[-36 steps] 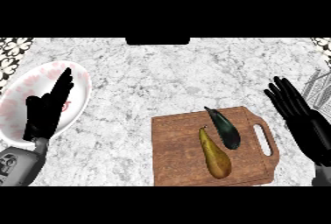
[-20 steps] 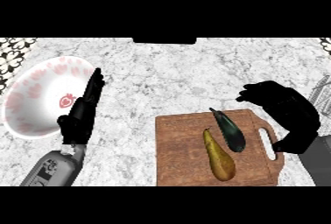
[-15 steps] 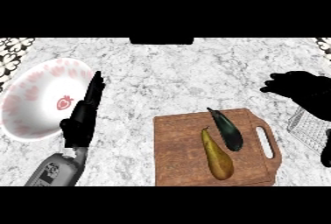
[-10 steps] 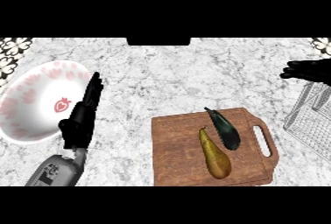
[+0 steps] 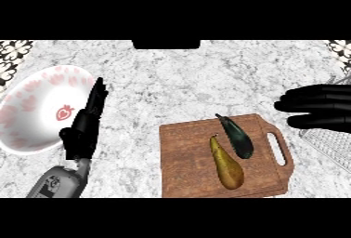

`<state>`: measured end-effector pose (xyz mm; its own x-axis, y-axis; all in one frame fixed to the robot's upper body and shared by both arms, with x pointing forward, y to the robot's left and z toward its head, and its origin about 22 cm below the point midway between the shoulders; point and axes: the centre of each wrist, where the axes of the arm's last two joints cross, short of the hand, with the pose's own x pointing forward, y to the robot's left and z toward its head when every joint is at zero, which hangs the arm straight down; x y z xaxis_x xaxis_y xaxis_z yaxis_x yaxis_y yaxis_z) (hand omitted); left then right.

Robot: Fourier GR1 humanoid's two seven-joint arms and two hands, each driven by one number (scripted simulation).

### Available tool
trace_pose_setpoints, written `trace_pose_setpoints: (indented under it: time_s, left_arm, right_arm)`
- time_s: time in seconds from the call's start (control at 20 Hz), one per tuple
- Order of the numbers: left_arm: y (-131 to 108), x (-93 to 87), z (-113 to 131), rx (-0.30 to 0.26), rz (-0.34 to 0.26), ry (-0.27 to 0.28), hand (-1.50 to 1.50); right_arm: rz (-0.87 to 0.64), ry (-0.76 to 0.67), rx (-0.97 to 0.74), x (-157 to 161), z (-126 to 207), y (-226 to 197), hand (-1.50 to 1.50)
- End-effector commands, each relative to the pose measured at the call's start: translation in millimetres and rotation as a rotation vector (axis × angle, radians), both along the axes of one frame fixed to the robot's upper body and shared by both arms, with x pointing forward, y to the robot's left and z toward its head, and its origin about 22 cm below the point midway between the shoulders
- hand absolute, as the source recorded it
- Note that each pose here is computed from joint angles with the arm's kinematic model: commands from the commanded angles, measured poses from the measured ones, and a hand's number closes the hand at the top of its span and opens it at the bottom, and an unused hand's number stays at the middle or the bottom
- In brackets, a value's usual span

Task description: Pick the pear from the cutting board and place it in the tiered basket

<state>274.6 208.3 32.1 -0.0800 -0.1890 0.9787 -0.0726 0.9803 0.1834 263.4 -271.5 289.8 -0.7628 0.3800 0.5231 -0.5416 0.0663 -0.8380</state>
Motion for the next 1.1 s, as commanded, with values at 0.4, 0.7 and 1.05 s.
trace_pose_setpoints:
  time_s: [0.4, 0.7, 1.05]
  left_arm:
    - [-0.3, 6.3, -13.3, -0.004, 0.007, -0.003, 0.00]
    - [1.0, -8.4, 9.9, 0.002, -0.012, 0.000, 0.00]
    - [-0.6, -9.7, 0.3, 0.000, -0.009, 0.000, 0.00]
  right_arm:
    - [-0.023, -0.139, -0.197, -68.7, -34.5, 67.8, -1.50]
    - [-0.031, -0.136, -0.325, -79.9, -50.4, 71.4, -1.50]
    - [-0.088, -0.164, -0.433, -74.8, -56.2, 83.2, -1.50]
